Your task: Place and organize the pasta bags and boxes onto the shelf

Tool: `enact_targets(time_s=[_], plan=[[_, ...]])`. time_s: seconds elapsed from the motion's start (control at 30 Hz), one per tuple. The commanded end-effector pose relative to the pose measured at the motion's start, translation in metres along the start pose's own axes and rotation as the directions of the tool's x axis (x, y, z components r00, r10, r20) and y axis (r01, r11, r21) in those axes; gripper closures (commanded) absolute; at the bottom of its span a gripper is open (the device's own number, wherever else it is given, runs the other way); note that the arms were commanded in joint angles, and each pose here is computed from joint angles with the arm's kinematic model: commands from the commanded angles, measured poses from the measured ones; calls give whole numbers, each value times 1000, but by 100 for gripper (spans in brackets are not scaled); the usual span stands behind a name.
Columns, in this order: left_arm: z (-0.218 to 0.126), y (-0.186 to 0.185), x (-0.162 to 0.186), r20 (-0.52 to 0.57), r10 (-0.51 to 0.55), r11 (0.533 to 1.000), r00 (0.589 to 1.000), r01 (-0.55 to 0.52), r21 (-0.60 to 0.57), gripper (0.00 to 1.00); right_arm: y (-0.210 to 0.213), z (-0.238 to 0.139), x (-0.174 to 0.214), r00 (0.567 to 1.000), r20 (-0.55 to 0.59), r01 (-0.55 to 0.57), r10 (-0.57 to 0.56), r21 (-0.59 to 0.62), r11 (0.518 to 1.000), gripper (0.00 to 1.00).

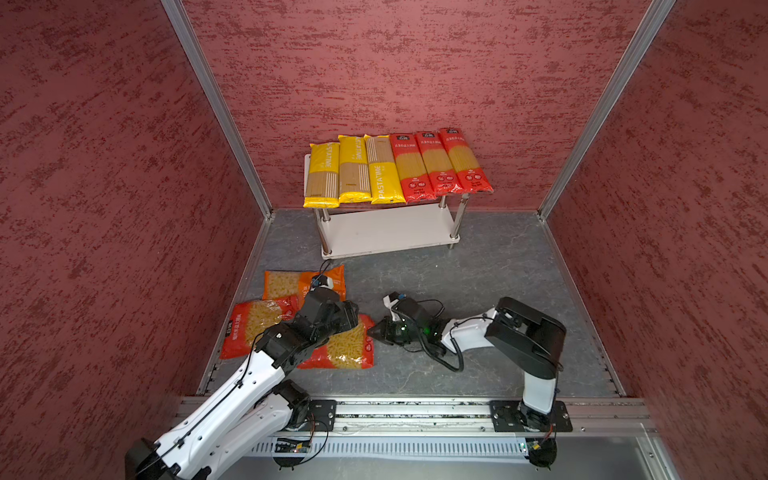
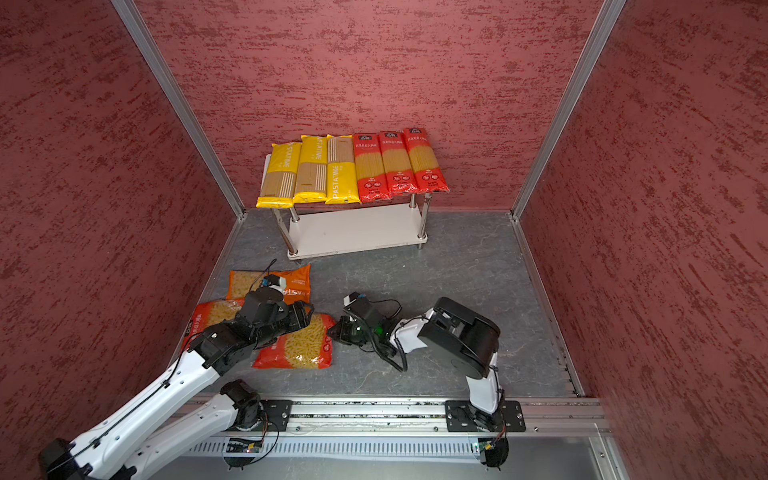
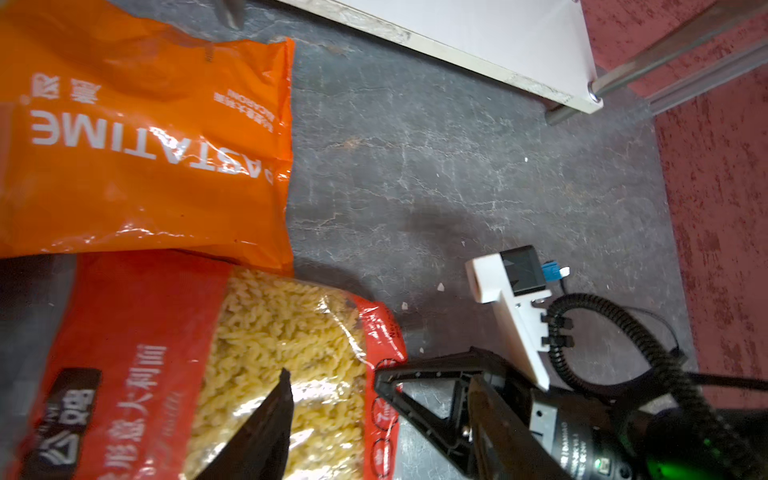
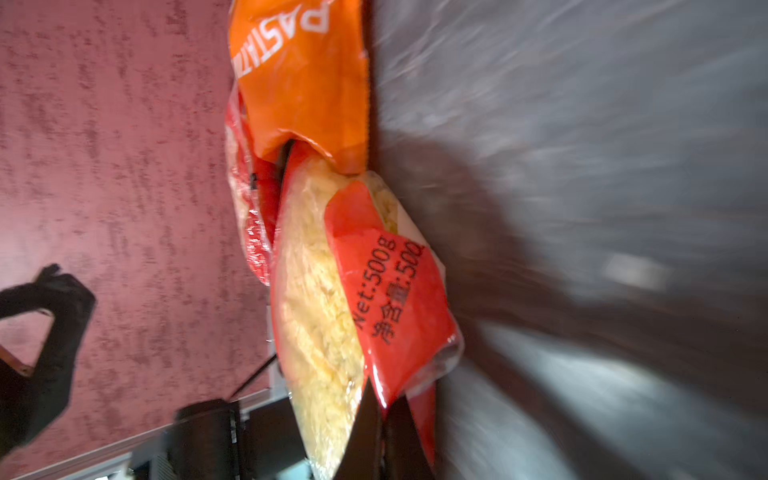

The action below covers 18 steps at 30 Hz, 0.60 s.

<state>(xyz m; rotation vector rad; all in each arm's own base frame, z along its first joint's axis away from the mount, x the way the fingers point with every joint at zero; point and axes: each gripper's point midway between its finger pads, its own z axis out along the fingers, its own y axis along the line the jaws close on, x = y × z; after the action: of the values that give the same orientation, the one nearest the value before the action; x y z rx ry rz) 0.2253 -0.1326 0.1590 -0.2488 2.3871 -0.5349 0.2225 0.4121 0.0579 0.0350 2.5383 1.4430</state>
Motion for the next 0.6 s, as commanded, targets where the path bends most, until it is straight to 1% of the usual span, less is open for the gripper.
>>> enact_targets(time_s=[0.0,0.03,0.1,0.13,0.17,0.23,0.3,0.37,0.4,0.47,0.57], plan=[[2,-24,-2,14,76,995,997,-76,61,33,-20,-37,-19,986,-6,165,-166,147,975,100],[6,-27,3,4,90,994,996,-90,68,32,-27,-48,-25,972,-18,231,-232,202,952,100],[12,-32,9,-7,99,991,995,-98,90,32,-35,-71,-42,931,-44,360,-363,290,887,99],[15,-34,12,-12,102,990,995,-100,101,32,-40,-80,-51,910,-61,407,-410,329,852,97],[17,-36,13,-12,98,989,995,-96,112,32,-43,-89,-62,893,-64,436,-445,362,824,97],[20,-39,15,-13,97,987,995,-94,129,32,-46,-100,-85,879,-42,451,-476,403,797,92],[21,-42,14,-12,96,986,995,-94,137,32,-43,-106,-104,878,-2,436,-479,421,796,79],[21,-43,13,-15,110,985,994,-107,137,31,-35,-109,-114,875,32,425,-482,427,798,66],[21,-43,13,-19,120,984,993,-116,133,31,-34,-111,-114,879,44,413,-474,424,806,63],[21,-44,12,-22,134,982,991,-130,134,31,-33,-117,-111,899,88,359,-429,411,838,58],[26,-42,14,-29,126,982,992,-121,145,30,-43,-131,-99,933,161,234,-322,411,881,53]])
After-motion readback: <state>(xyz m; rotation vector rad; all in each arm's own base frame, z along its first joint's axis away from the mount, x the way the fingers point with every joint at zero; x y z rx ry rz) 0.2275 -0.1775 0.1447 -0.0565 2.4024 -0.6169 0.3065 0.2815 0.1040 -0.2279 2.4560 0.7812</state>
